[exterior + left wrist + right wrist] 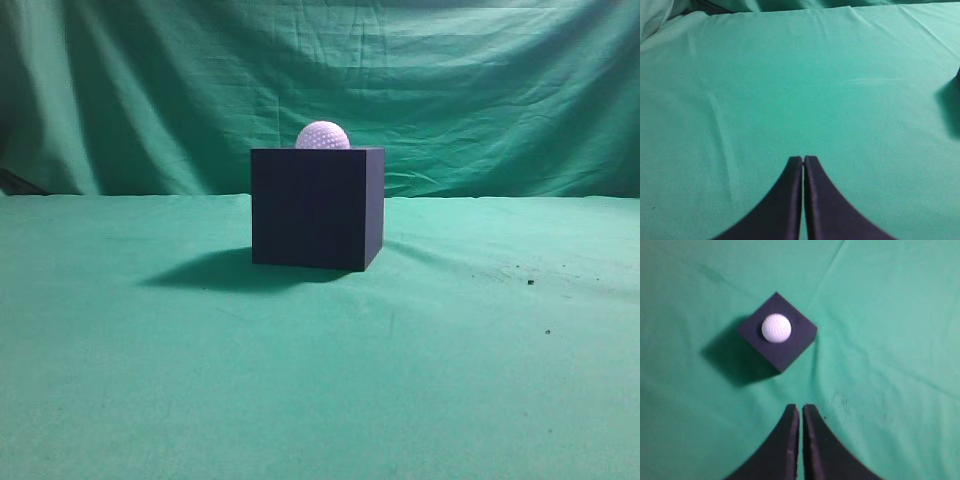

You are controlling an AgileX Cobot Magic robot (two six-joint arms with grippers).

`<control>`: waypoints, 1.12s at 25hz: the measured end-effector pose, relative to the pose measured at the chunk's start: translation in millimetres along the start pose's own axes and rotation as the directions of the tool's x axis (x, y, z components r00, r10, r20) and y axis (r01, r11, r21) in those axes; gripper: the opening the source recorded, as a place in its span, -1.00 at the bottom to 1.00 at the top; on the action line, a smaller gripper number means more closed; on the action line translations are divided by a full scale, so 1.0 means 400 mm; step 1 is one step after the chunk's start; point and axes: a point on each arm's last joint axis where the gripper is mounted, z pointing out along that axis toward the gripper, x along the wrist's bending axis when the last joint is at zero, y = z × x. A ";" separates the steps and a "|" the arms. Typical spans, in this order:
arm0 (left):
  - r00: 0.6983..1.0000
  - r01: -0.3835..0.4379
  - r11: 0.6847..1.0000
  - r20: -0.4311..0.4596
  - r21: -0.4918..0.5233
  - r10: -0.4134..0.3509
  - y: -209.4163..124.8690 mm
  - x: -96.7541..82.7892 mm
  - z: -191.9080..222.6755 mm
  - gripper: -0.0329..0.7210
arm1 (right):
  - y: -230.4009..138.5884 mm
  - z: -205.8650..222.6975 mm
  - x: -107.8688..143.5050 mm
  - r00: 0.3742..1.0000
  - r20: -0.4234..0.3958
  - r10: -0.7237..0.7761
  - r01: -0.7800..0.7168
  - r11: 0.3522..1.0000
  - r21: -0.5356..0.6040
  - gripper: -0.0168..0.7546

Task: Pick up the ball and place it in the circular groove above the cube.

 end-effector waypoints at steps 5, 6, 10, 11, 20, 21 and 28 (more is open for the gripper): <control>1.000 0.000 1.000 0.000 0.000 0.000 0.000 0.000 0.000 -0.91 | -0.175 -0.072 -0.027 0.997 -0.041 0.059 -0.062 0.995 -0.074 -0.96; 1.000 0.000 1.000 0.000 0.000 0.000 0.000 0.000 0.000 -0.91 | -0.209 -0.080 -0.031 0.996 -0.058 0.062 -0.068 0.991 -0.113 -0.96; 1.000 0.000 1.000 0.000 0.000 0.000 0.000 0.000 0.000 -0.91 | -0.323 -0.079 -0.043 0.992 -0.107 0.065 -0.089 0.966 -0.243 -0.96; 1.000 0.000 1.000 0.000 0.000 0.000 0.000 0.000 0.000 -0.91 | -0.349 -0.077 -0.047 0.991 -0.115 0.066 -0.094 0.960 -0.262 -0.96; 1.000 0.000 1.000 0.000 0.000 0.000 0.000 0.000 0.000 -0.91 | -0.475 -0.122 -0.065 0.989 -0.147 0.028 -0.082 0.922 -0.377 -0.96; 1.000 0.000 1.000 0.000 0.000 0.000 0.000 0.000 0.000 -0.91 | -0.477 -0.125 -0.068 0.991 -0.133 0.012 -0.063 0.920 -0.386 -0.96; 1.000 0.000 1.000 0.000 0.000 0.000 0.000 0.000 0.000 -0.91 | -0.473 -0.130 -0.074 0.988 -0.031 -0.149 0.119 0.881 -0.457 -0.96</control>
